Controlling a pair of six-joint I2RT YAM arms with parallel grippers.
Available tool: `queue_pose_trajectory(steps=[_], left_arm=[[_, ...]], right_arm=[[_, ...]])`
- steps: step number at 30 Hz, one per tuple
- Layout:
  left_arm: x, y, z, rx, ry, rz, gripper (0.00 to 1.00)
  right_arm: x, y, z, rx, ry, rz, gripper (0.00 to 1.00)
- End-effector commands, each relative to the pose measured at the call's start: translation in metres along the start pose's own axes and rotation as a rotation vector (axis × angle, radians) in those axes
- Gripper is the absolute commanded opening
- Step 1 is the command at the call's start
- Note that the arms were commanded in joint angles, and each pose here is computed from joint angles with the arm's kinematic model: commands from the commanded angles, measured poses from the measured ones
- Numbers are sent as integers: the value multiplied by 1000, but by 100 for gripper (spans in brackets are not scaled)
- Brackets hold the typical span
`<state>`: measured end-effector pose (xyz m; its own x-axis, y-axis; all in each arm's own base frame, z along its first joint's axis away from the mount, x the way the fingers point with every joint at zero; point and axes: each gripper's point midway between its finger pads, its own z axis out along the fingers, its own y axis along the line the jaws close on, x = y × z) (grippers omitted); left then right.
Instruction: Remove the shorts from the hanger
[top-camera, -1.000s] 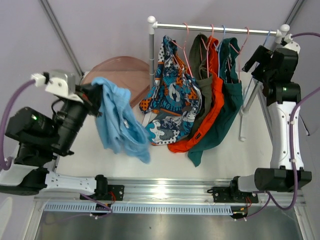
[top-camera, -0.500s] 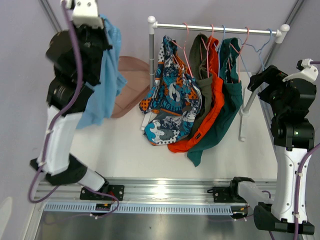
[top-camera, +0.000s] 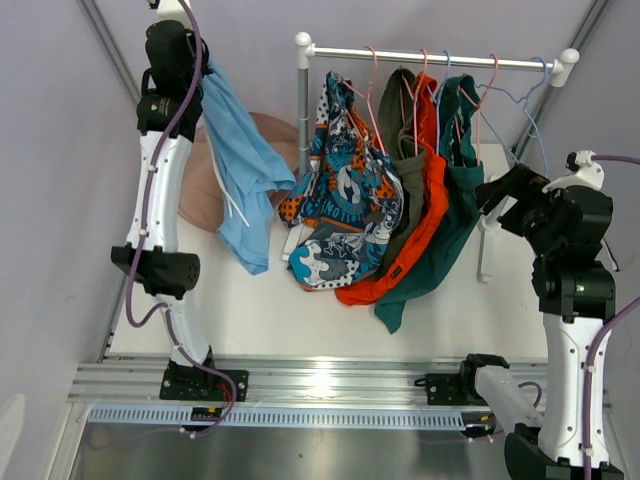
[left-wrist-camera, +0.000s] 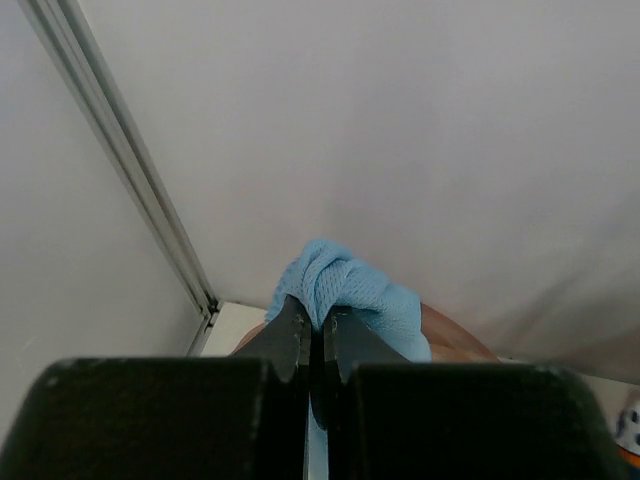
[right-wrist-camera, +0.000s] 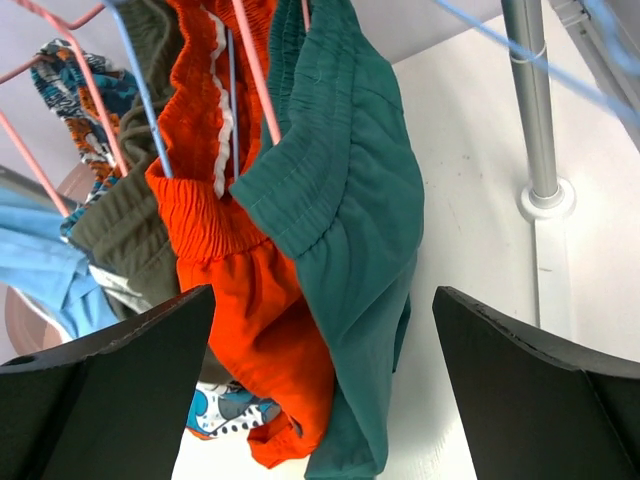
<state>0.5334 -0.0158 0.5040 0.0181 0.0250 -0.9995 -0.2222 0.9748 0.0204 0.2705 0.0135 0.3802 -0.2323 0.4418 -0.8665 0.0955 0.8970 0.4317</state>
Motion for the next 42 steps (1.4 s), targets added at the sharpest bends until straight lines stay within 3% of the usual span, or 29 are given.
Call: queue_pose_trajectory(steps=[1, 5, 8, 9, 10, 14, 16, 17, 20, 22, 23, 24, 27, 32, 34, 35, 42], left_arm=[[-21, 15, 17, -19, -97, -108, 0], [51, 19, 55, -61, 43, -90, 3], [105, 7, 71, -25, 169, -90, 60], [119, 3, 70, -12, 212, -87, 94], [122, 0, 68, -4, 227, -110, 99], [112, -7, 44, 2, 249, -114, 99], [74, -12, 17, 28, 186, -116, 99], [91, -17, 10, 35, 225, -98, 99], [56, -22, -29, 86, 145, -123, 99], [80, -32, -47, 138, 203, -123, 99], [56, -28, -67, 160, 147, -147, 98], [89, -31, -74, 162, 211, -131, 98], [78, -33, -110, 216, 151, -160, 98], [114, -34, -147, 265, 192, -166, 98], [110, -30, -159, 275, 167, -178, 98], [127, -29, -162, 274, 193, -169, 98], [148, -27, -171, 286, 212, -141, 98]], right_arm=[[-10, 11, -17, -51, -47, -7, 99], [-21, 20, -29, -82, -90, 0, 100], [-33, 27, -35, -105, -123, 4, 99], [-36, 30, -36, -113, -133, 3, 99], [-38, 31, -36, -117, -136, 2, 99], [-45, 35, -29, -129, -147, 13, 99], [-48, 37, -18, -138, -152, 24, 99], [-49, 38, -14, -144, -151, 28, 99], [-54, 42, 8, -159, -147, 41, 99], [-64, 45, 18, -165, -166, 19, 99], [-63, 42, 32, -151, -149, 15, 98], [-65, 41, 39, -145, -144, 7, 98], [-72, 45, 61, -147, -135, 0, 96], [-82, 47, 88, -127, -145, -11, 95], [-85, 52, 96, -133, -137, -13, 94], [-86, 54, 98, -128, -141, -14, 94], [-89, 53, 86, -47, -166, -37, 94]])
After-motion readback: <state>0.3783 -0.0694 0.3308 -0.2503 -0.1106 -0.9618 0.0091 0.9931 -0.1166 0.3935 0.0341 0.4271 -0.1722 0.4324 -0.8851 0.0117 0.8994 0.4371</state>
